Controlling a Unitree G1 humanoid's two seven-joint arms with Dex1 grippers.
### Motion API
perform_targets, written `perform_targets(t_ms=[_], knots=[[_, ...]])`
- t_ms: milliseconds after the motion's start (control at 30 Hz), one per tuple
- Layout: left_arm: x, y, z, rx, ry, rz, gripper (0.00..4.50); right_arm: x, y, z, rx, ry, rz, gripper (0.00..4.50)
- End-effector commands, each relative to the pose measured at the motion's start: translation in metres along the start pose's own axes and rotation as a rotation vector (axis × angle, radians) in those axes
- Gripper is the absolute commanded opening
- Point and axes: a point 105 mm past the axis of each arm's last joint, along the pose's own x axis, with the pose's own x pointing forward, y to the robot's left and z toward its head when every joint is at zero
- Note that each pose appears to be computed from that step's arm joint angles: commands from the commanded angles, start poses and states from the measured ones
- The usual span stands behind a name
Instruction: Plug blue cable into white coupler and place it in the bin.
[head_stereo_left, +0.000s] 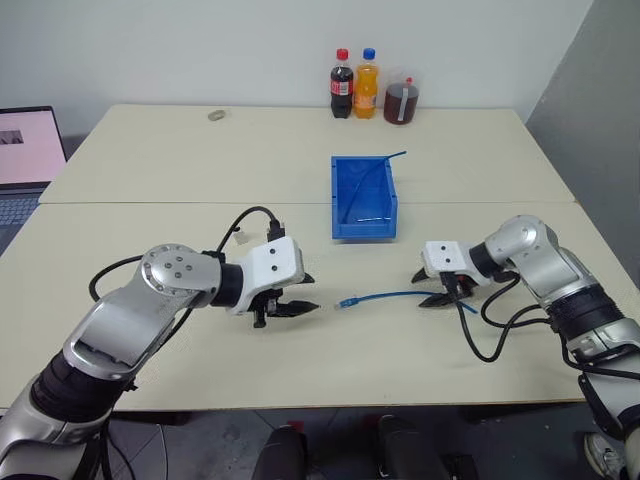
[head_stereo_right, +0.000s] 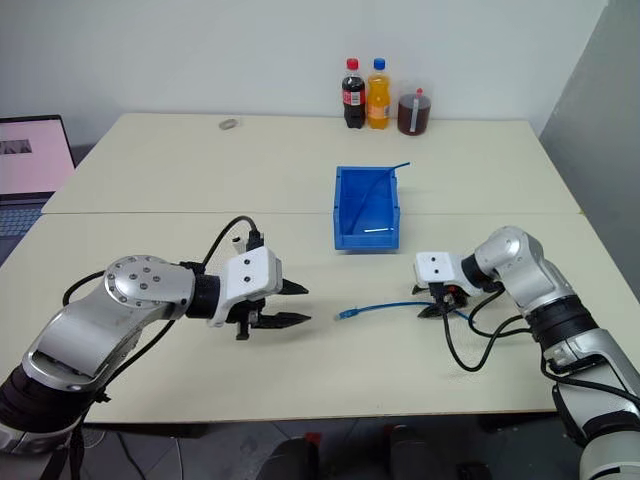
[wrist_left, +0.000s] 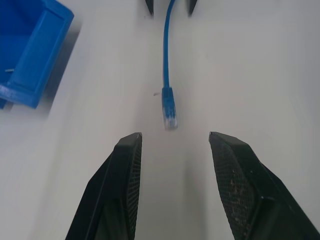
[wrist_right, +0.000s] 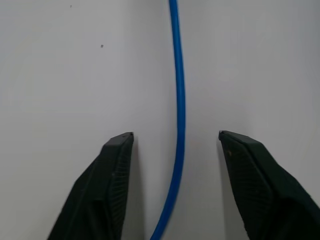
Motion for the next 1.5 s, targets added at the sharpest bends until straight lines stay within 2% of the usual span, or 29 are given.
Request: perform_targets(t_ms=[33, 167, 300, 433, 733, 1167, 1400, 1500], knots=[[-0.002, -0.008, -0.009, 0.046, 0.029, -0.040, 2.20, -0.031, -0.010, 0.039, -0.082, -0.094, -0.081, 3.59], [0.004, -0.008, -0.015, 0.026, 0.016, -0.039, 2.20, -0.038, 0.002, 0.065, -0.084, -0.168, -0.083, 3.59], [0.017, -0.009, -0.018, 0.021, 0.001, -0.029, 2.20, -0.025, 0.025, 0.082, -0.063, -0.227, -0.061, 3.59], [0.030, -0.012, -0.013, 0.001, -0.034, -0.033, 2.20, -0.013, 0.039, 0.085, -0.016, -0.243, -0.055, 3.59], [0.052, -0.014, -0.018, -0.004, -0.036, 0.007, 2.20, -0.003, 0.048, 0.085, 0.065, -0.246, -0.095, 3.59], [0.087, -0.013, -0.021, -0.121, -0.104, 0.028, 2.20, 0.001, 0.058, 0.089, 0.111, -0.252, -0.125, 3.59], [0.096, -0.014, -0.024, -0.108, -0.089, 0.031, 2.20, 0.001, 0.060, 0.090, 0.118, -0.250, -0.134, 3.59], [0.096, -0.015, -0.025, -0.087, -0.081, 0.020, 1.75, 0.001, 0.060, 0.091, 0.121, -0.250, -0.141, 3.67]])
